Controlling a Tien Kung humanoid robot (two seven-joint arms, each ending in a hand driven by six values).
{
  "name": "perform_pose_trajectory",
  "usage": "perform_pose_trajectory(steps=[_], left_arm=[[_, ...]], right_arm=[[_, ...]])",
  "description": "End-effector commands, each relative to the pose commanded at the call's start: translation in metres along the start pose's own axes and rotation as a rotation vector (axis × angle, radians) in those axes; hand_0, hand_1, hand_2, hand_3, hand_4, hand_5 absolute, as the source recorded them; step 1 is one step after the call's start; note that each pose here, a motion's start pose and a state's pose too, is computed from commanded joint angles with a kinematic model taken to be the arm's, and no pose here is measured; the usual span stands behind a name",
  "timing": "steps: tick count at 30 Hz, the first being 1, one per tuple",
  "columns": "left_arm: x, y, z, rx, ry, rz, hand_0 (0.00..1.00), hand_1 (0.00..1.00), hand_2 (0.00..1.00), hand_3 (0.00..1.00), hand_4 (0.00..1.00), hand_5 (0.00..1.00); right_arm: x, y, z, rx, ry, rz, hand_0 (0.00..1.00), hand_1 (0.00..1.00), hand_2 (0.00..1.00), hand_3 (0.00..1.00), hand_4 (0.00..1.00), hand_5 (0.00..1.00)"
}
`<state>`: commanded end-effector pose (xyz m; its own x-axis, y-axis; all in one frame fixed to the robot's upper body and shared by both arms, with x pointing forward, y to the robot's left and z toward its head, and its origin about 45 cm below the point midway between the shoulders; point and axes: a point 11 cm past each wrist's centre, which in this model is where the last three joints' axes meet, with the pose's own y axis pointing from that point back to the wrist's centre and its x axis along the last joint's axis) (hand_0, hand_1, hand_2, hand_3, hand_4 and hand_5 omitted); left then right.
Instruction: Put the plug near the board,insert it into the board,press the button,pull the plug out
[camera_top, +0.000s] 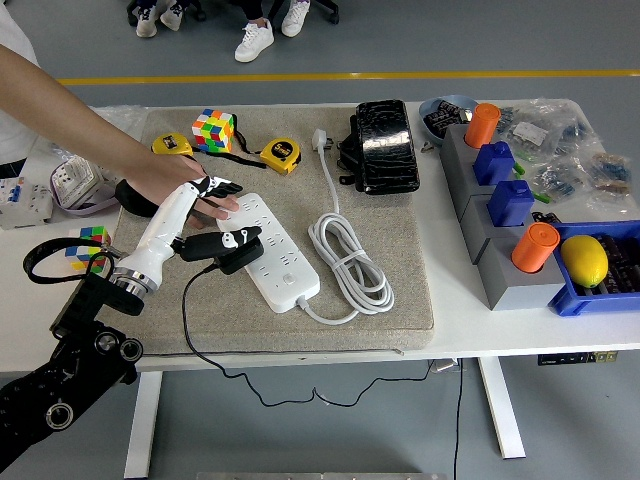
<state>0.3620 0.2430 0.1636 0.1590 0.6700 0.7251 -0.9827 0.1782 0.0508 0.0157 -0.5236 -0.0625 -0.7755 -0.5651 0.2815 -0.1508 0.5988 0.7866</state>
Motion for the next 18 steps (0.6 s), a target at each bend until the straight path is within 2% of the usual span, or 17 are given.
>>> perform_pose_trajectory(steps=[2,7,8,13,14,18], left_arm=[[-0.002,-0.001,-0.001,0.015,-0.070,-0.008,0.746,0.735,0.756,0.774,0.998,0.501],[-0.008,-0.004,-0.003,0.066,-0.178,-0.033,0.746,0.735,0.756,0.774,0.998,0.501],[-0.010,-0.005,-0.005,0.080,-0.196,-0.040,0.639,0.649,0.652,0.714,0.998,0.499],[-0.015,-0.005,-0.012,0.131,-0.234,-0.068,0.639,0.649,0.652,0.714,0.998,0.499],[-0.017,-0.005,-0.013,0.138,-0.250,-0.075,0.509,0.549,0.561,0.650,0.998,0.441],[-0.021,-0.005,-0.013,0.149,-0.297,-0.098,0.509,0.549,0.561,0.650,0.998,0.441]], right_arm=[[0.000,0.000,0.000,0.000,0.001,0.001,0.548,0.595,0.538,0.509,0.839,0.363],[0.002,0.000,0.000,0.001,0.005,0.002,0.548,0.595,0.538,0.509,0.839,0.363],[0.002,0.000,0.000,0.001,0.006,0.002,0.549,0.595,0.538,0.509,0.839,0.363],[0.001,0.000,-0.001,0.003,0.005,0.001,0.549,0.595,0.538,0.509,0.839,0.363],[0.002,0.000,-0.001,0.003,0.006,0.002,0.549,0.595,0.538,0.509,0.839,0.363],[0.003,0.000,0.000,0.001,0.006,0.004,0.549,0.595,0.538,0.509,0.839,0.363]])
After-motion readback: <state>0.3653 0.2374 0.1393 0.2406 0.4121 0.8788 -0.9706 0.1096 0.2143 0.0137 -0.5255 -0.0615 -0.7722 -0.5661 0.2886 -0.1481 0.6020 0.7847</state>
